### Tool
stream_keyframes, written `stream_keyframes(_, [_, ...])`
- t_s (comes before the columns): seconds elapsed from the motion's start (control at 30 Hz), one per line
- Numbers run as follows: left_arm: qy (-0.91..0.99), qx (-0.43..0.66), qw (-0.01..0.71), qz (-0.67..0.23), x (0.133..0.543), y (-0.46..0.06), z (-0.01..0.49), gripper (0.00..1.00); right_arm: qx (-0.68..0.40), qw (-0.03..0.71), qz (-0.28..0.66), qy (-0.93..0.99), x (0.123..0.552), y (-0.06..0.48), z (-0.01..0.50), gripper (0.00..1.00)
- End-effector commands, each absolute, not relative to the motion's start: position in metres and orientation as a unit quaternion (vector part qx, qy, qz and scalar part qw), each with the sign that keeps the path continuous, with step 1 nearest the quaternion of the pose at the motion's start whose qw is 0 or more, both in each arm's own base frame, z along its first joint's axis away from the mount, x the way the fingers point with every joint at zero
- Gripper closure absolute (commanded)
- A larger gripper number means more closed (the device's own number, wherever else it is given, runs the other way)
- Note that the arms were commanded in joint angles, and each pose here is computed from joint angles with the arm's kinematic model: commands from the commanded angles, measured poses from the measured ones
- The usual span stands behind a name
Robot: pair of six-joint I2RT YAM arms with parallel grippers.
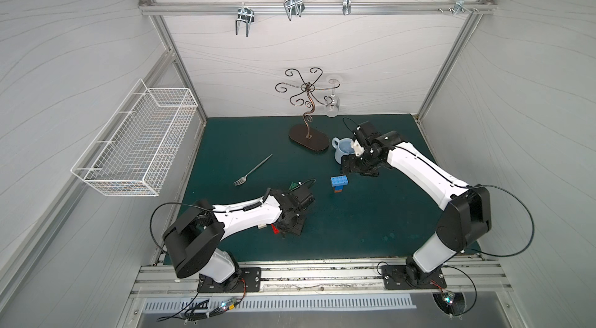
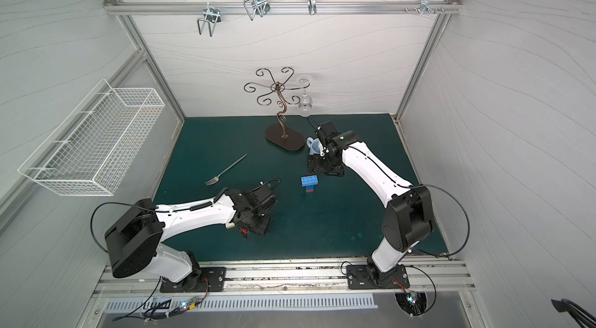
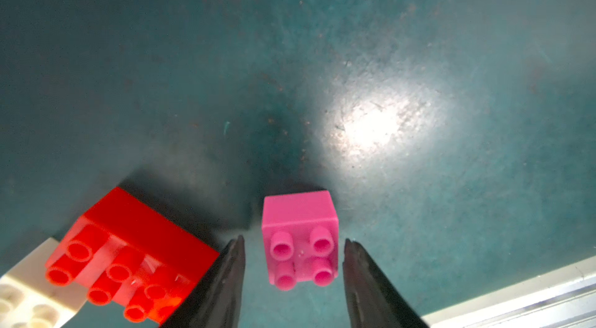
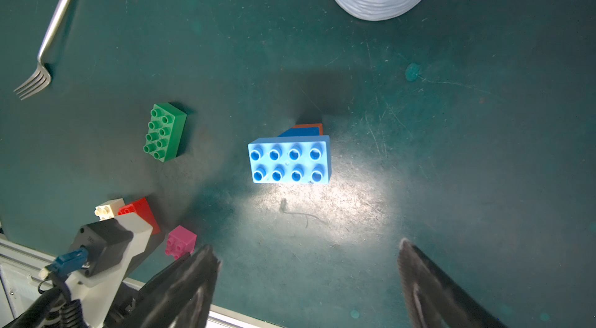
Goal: Assemble a spoon with lego
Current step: Pick up the lego brick from the center of the board.
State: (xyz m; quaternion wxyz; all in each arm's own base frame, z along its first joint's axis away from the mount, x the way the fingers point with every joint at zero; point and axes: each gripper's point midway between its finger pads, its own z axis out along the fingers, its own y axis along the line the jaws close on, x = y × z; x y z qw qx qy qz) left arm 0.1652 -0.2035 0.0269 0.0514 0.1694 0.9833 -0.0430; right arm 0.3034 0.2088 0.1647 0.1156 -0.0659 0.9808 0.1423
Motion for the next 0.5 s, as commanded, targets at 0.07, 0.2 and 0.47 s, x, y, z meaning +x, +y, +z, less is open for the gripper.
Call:
stream_keyframes(0.07, [0.983, 0.173, 0.043, -0.037, 0.165, -0.209, 0.028, 0.50, -0.067, 0.115, 0.145, 0.980, 0.301, 0.204, 0.170, 0.11])
stream_keyframes(0.2, [0.984, 0.172, 0.042, -0.034, 0.164, -0.208, 0.029, 0.59, -0.065, 0.116, 0.147, 0.980, 0.301, 0.202, 0.170, 0.10])
stream_keyframes(0.47, [0.981, 0.189, 0.044, -0.011, 0.165, -0.199, 0.045, 0.74, -0.031, 0.117, 0.235, 0.964, 0.304, 0.202, 0.174, 0.11])
